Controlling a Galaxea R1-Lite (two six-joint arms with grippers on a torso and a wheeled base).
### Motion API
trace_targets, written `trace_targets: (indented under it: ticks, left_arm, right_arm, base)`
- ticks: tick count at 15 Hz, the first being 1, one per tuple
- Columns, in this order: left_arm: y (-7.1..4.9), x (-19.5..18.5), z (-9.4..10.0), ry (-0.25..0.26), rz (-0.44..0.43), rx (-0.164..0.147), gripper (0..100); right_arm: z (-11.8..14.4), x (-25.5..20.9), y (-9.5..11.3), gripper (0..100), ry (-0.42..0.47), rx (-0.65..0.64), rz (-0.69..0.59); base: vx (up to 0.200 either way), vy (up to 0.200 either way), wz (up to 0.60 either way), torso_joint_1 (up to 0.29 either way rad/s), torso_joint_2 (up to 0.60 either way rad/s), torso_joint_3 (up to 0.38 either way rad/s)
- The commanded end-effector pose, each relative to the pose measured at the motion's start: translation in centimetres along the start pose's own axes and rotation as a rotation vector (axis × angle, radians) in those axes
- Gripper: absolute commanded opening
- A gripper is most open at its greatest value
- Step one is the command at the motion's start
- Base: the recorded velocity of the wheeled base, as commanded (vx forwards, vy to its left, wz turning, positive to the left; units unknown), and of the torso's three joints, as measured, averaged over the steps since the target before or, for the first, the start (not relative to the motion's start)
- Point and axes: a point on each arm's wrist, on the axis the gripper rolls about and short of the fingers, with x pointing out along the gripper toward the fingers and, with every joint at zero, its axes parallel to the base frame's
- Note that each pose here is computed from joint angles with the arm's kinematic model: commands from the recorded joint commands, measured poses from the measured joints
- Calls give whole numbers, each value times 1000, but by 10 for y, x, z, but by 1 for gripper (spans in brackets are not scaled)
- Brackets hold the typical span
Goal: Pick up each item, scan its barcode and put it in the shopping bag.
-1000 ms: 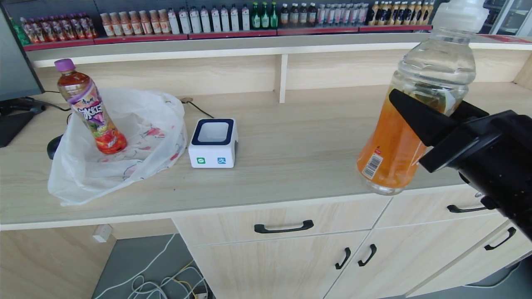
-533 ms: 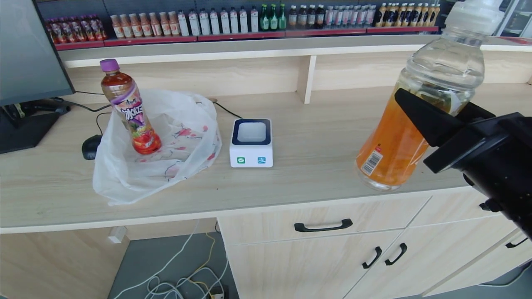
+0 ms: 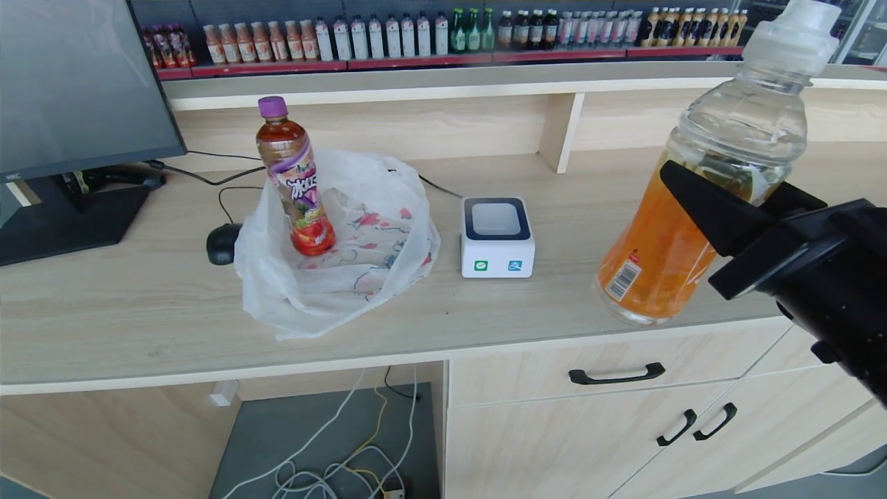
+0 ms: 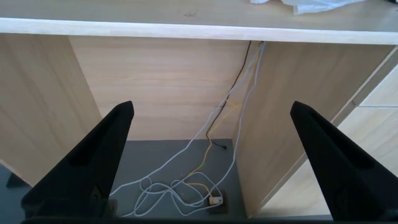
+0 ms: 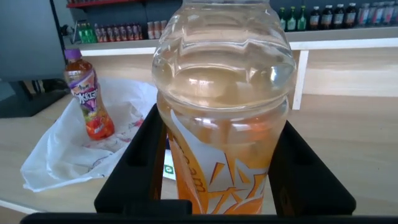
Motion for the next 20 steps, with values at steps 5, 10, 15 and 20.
trace_targets:
  ticks: [5, 10, 15, 20]
  left_arm:
    - [0, 0, 0, -1, 0, 1, 100]
    - [0, 0, 0, 0, 1, 1, 100]
    - [0, 0, 0, -1, 1, 1, 100]
    - [0, 0, 0, 0, 0, 1, 100]
  right_arm:
    - [-1, 26, 8, 0, -22, -48, 2]
    - [-22, 67, 28, 0, -118, -198, 1]
    - [-46, 96, 40, 0, -232, -447, 111]
    - [-48, 114, 48, 0, -395, -687, 269]
  base:
    - [0, 0, 0, 0, 0, 0]
    - [0, 0, 0, 0, 0, 0]
    - [0, 0, 0, 0, 0, 0]
    - [0, 0, 0, 0, 0, 0]
